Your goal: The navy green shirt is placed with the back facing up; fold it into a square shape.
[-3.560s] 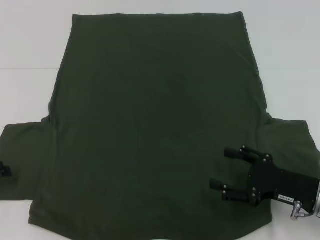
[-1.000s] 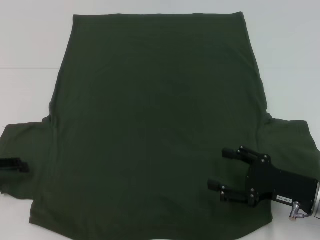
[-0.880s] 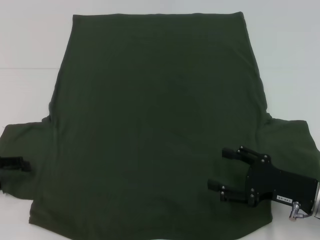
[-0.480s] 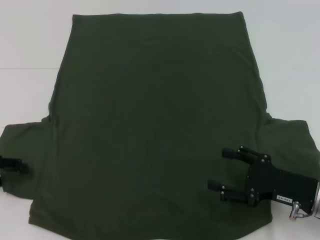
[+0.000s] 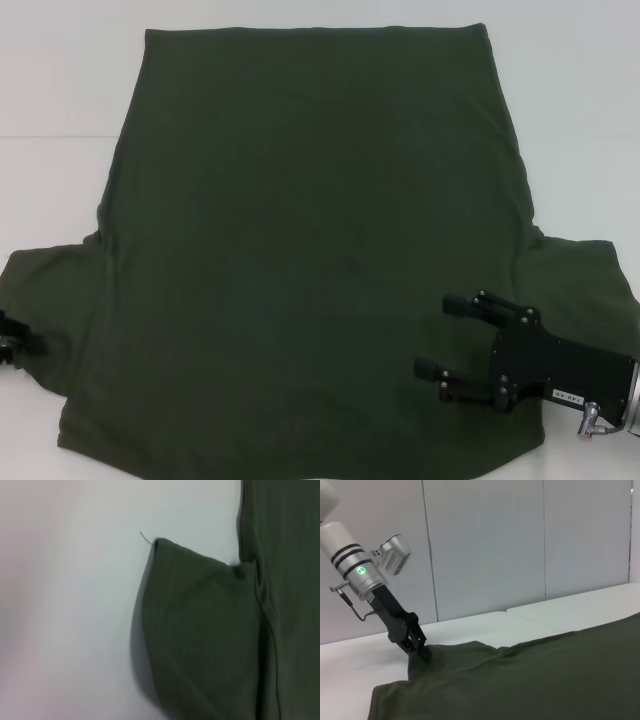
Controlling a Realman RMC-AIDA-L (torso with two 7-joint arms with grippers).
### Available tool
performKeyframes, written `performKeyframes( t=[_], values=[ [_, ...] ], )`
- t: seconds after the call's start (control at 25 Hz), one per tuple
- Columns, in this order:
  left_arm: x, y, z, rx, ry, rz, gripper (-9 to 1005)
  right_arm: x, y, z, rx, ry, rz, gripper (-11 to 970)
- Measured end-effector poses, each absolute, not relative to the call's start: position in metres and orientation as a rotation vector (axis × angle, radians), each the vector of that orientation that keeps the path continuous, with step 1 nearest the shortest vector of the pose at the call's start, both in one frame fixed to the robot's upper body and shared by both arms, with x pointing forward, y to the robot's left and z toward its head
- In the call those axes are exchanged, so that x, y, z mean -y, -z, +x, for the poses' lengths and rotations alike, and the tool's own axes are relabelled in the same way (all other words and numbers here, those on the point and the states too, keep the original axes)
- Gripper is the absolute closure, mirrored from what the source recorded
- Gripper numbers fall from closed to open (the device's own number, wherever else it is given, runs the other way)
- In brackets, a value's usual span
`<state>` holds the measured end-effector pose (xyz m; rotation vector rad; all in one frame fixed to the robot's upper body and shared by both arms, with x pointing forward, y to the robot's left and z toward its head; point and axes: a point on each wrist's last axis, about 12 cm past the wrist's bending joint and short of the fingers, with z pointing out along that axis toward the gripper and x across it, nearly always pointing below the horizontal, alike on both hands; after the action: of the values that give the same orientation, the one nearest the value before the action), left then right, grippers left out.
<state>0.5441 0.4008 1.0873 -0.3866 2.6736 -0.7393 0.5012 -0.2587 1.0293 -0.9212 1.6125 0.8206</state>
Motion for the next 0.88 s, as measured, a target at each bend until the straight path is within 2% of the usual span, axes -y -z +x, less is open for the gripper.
performKeyframes(
  t=[0.16, 0.4, 0.72, 0.88],
  values=[
    [-0.401, -1.087, 0.545, -2.675, 0.730, -0.378, 729, 0.259, -1.030, 0.502, -1.611, -0.821, -0.922, 29],
    [-0.401, -1.089, 0.545, -2.669, 0.731, -0.364, 926, 0.258, -1.030, 0.502, -1.609, -0.821, -0.925, 29],
    [-0.412, -1.099, 0.546, -2.642, 0.685, -0.345, 994, 0.258, -1.031, 0.503, -1.607, -0.820, -0.921, 28],
    [-0.422, -1.108, 0.546, -2.628, 0.640, -0.342, 994, 0.258, -1.031, 0.503, -1.605, -0.819, -0.916, 28]
  ],
)
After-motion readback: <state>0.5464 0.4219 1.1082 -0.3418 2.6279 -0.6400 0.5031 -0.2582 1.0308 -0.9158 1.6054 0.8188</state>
